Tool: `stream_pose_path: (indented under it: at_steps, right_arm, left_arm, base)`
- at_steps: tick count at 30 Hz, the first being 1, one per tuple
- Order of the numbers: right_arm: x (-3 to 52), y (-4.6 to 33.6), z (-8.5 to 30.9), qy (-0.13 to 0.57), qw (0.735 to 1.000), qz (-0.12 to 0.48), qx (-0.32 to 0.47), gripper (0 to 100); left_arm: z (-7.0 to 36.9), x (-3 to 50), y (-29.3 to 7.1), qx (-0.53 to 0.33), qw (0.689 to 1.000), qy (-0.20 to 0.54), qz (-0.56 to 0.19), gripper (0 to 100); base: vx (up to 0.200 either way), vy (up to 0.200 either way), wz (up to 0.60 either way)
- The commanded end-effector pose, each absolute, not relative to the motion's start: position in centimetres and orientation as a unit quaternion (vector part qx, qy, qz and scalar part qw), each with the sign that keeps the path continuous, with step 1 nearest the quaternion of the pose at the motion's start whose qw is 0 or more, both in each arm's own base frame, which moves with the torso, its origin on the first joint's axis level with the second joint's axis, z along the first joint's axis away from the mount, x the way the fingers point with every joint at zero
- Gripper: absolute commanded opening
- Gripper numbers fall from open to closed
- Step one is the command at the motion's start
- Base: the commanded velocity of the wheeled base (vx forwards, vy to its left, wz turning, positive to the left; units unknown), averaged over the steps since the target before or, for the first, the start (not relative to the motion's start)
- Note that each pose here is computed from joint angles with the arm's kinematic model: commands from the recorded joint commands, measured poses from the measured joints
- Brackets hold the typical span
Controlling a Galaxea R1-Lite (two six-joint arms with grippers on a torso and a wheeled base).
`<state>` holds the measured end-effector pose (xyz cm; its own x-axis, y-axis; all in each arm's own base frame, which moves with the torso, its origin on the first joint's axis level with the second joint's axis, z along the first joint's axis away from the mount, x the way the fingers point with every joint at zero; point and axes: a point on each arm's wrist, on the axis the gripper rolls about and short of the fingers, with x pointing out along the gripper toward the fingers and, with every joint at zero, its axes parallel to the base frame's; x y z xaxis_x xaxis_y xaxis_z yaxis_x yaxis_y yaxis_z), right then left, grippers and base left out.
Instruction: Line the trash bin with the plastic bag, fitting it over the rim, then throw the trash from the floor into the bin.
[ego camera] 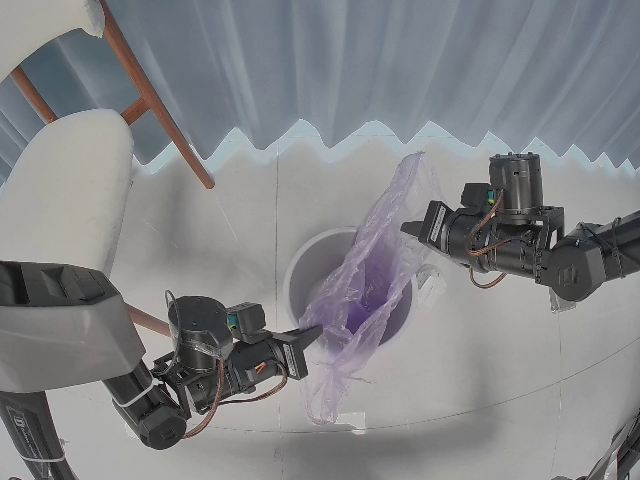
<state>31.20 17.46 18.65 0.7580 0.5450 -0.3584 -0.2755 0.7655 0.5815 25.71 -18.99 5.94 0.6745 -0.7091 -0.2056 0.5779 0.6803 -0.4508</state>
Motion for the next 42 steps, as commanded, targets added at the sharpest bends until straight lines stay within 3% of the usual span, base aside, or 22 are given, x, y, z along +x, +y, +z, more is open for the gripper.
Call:
stream_pose_path:
  at_steps: [1, 11, 17, 29, 42]
  right_arm:
    - [30.1, 16.2, 19.0, 0.27, 0.896, 0.239, 0.259, 0]
    - [31.2, 12.8, 18.3, 0.299, 0.884, 0.24, 0.268, 0]
    - [33.6, 11.8, 16.7, 0.311, 0.893, 0.226, 0.232, 0]
    - [39.8, 13.5, 16.8, 0.291, 0.901, 0.23, 0.225, 0]
    - [45.4, 12.2, 15.3, 0.287, 0.912, 0.193, 0.219, 0]
  left_arm:
    - [7.0, 26.4, -17.7, -0.208, 0.908, 0.17, -0.32, 0]
    - [10.2, 25.6, -14.0, -0.233, 0.917, 0.186, -0.265, 0]
    - [11.3, 25.7, -13.5, -0.225, 0.919, 0.231, -0.226, 0]
    - [11.7, 33.3, -13.8, -0.232, 0.925, 0.24, -0.181, 0]
    - [11.0, 37.9, -13.2, -0.274, 0.915, 0.266, -0.127, 0]
  base:
    - [0.0, 0.0, 0.0]
    - [0.0, 0.0, 0.0]
    - [0.0, 0.0, 0.0]
    - [0.0, 0.0, 0.0]
    - [0.0, 0.0, 0.0]
